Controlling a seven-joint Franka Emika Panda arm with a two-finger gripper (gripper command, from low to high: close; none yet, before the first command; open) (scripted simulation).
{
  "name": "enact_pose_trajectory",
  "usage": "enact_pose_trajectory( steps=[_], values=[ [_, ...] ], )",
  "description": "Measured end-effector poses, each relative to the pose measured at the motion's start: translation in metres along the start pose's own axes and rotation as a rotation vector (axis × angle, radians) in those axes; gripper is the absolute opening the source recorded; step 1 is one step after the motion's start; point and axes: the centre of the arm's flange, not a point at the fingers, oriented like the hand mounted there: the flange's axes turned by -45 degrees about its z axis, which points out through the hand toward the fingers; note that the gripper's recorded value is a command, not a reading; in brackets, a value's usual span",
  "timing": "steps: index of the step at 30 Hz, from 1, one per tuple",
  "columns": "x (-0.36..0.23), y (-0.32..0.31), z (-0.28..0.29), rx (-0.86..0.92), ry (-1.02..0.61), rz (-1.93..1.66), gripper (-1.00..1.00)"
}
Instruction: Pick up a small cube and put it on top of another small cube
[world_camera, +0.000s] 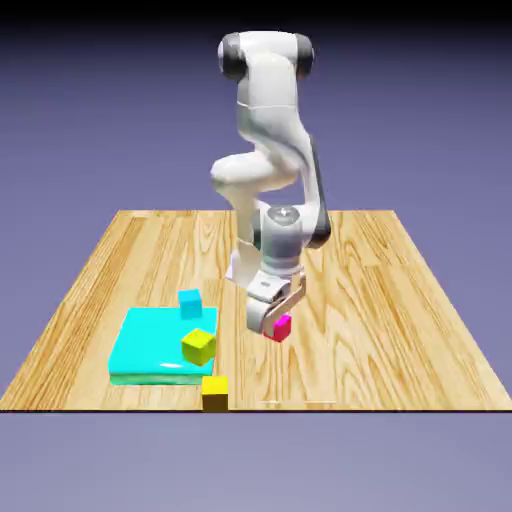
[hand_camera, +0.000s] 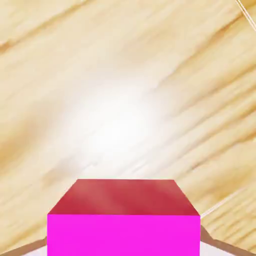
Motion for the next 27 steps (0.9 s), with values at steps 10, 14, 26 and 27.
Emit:
enact_pose_trajectory(
  steps=[10,14,26,27],
  values=[
    [-0.13,0.041,-0.073,0.008,0.004,0.157,-1.0],
    [-0.187,0.039,-0.094,0.006,0.0,0.226,-1.0],
    [-0.201,0.037,-0.028,0.004,-0.002,0.245,1.0],
    [-0.201,0.038,-0.038,0.005,-0.001,0.244,1.0]
  ],
)
